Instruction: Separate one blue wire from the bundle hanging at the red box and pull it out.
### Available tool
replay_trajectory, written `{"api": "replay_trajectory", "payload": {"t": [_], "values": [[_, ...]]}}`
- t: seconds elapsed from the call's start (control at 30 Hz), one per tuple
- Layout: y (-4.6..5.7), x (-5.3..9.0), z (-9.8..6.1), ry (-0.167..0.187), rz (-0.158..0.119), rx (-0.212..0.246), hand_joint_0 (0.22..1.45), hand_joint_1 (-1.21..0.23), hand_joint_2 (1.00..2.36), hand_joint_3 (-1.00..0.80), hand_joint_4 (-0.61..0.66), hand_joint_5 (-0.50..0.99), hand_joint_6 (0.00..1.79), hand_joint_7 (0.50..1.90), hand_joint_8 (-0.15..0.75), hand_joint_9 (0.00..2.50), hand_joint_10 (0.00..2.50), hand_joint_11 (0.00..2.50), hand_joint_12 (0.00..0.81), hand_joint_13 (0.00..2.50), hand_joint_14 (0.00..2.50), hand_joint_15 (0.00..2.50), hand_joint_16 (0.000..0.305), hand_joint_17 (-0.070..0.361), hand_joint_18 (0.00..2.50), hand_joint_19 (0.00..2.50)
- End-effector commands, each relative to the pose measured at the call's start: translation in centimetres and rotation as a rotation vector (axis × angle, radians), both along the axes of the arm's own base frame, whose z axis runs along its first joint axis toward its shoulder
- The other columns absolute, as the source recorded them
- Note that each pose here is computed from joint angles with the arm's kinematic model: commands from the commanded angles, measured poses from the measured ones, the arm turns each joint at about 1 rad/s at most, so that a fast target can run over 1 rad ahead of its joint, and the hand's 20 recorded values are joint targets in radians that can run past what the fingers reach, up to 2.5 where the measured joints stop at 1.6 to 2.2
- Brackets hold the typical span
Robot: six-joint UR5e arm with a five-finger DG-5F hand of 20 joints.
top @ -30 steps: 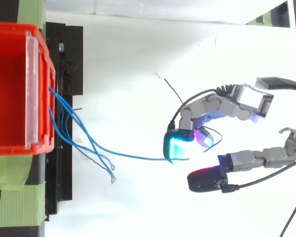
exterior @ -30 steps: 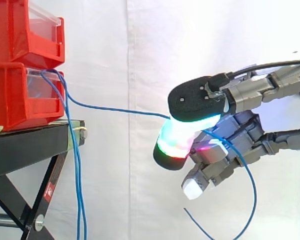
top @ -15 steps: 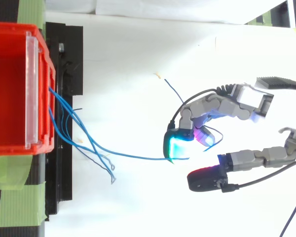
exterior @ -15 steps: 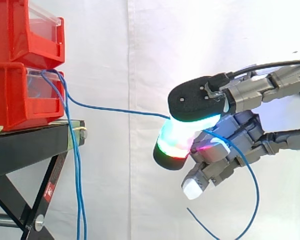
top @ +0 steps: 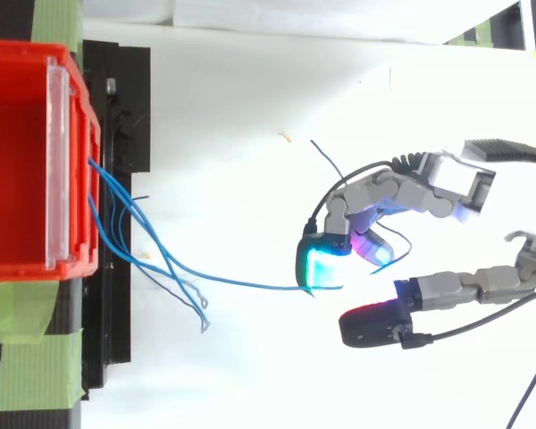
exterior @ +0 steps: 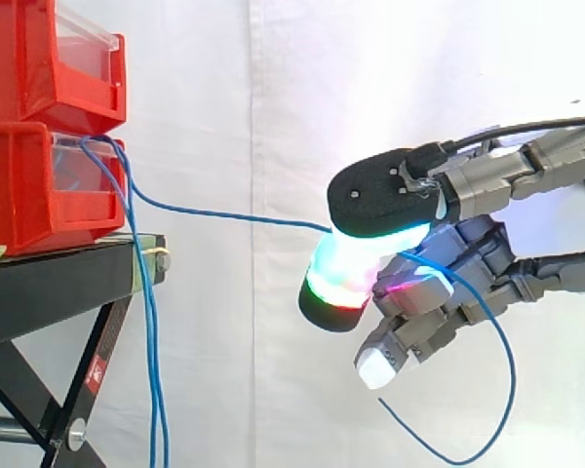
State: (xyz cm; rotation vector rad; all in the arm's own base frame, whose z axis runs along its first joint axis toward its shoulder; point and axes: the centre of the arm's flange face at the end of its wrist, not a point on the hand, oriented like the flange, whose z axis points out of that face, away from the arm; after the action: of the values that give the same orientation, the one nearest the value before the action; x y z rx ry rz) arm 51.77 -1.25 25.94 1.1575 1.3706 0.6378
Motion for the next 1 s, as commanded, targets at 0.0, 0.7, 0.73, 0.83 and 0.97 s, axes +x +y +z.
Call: {"api": "replay_trajectory", "payload": {"t": [0.0,0.7,0.73,0.83,0.97], "values": [[0.02,0.00,0.01,0.000,0.000,0.000,0.61,-0.75,1.03,0.04,-0.09,-0.15,0.79,1.16,0.245,0.34,0.91,1.95,0.328,0.43,0.02,0.54,0.041,0.093,0.37,0.61],[0.02,0.00,0.01,0.000,0.000,0.000,0.61,-0.75,1.02,0.04,-0.08,-0.15,0.79,1.16,0.244,0.34,0.94,1.94,0.329,0.43,0.02,0.55,0.042,0.094,0.38,0.61],[-0.01,-0.03,-0.04,0.000,-0.001,0.000,0.61,-0.75,1.02,0.04,-0.08,-0.15,0.79,1.17,0.244,0.34,0.93,1.97,0.329,0.43,0.02,0.55,0.042,0.094,0.38,0.61],[0.03,0.00,0.00,0.000,0.002,0.000,0.61,-0.75,1.02,0.04,-0.08,-0.15,0.79,1.16,0.247,0.34,0.95,1.94,0.330,0.43,0.02,0.55,0.042,0.094,0.38,0.60],[0.03,0.00,0.00,0.000,0.002,0.000,0.61,-0.75,1.02,0.04,-0.08,-0.15,0.79,1.17,0.246,0.34,0.96,1.94,0.330,0.44,0.02,0.55,0.042,0.094,0.38,0.61]]}}
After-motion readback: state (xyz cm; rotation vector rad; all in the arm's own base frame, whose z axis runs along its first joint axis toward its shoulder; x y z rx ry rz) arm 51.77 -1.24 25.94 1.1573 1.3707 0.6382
